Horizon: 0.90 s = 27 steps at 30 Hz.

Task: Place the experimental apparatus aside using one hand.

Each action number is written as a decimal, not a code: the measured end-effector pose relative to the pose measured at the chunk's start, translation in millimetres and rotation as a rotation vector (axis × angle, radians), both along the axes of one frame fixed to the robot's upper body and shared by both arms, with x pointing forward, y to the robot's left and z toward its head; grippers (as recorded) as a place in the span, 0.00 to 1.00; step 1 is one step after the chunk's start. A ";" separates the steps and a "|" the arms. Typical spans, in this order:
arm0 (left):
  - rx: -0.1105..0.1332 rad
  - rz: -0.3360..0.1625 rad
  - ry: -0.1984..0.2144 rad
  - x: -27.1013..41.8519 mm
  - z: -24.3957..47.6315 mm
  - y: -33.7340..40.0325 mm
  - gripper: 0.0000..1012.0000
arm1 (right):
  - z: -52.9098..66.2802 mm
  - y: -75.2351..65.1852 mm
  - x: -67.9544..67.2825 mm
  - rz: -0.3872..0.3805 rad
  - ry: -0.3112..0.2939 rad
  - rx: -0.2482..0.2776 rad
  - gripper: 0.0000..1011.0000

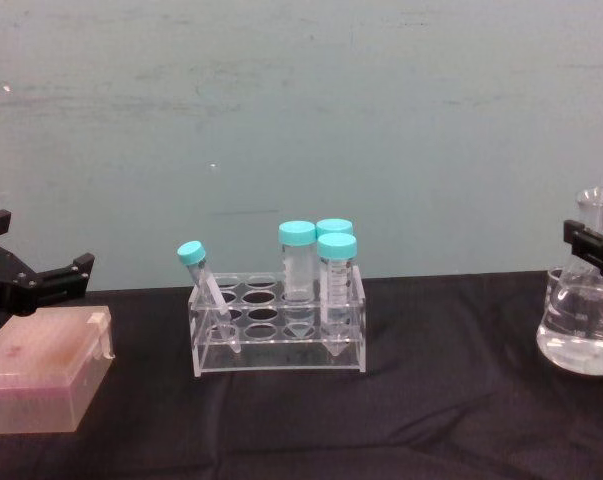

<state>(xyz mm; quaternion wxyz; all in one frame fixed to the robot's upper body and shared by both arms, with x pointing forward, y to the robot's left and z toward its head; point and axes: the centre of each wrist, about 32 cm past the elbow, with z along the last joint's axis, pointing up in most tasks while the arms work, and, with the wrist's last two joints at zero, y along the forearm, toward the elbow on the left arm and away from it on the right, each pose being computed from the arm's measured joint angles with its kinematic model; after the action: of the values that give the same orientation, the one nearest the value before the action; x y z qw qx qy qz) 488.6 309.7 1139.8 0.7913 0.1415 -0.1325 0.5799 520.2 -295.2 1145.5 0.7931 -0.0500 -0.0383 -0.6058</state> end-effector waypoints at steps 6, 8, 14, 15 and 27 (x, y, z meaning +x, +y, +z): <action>0.000 0.000 0.000 0.0 0.0 0.0 0.99 | -1.3 -0.9 0.2 -0.009 0.003 0.002 0.45; 0.000 0.000 0.000 0.0 0.0 0.0 0.99 | -2.0 -1.5 0.5 -0.013 0.005 0.004 0.45; 0.000 0.000 0.000 0.0 0.0 0.0 0.99 | -2.8 -3.1 2.5 -0.017 0.011 0.008 0.45; 0.000 0.000 0.000 0.0 0.0 0.0 0.99 | -3.0 -3.5 3.2 -0.019 0.011 0.008 0.45; 0.000 0.000 0.000 0.0 0.0 0.0 0.99 | -4.6 -5.4 9.8 -0.037 0.020 0.014 0.45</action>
<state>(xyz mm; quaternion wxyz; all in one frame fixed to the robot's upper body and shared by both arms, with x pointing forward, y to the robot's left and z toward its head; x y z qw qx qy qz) 488.6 309.7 1139.8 0.7913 0.1415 -0.1325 0.5799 530.1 -300.6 1140.9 0.7825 -0.0509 -0.0253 -0.6201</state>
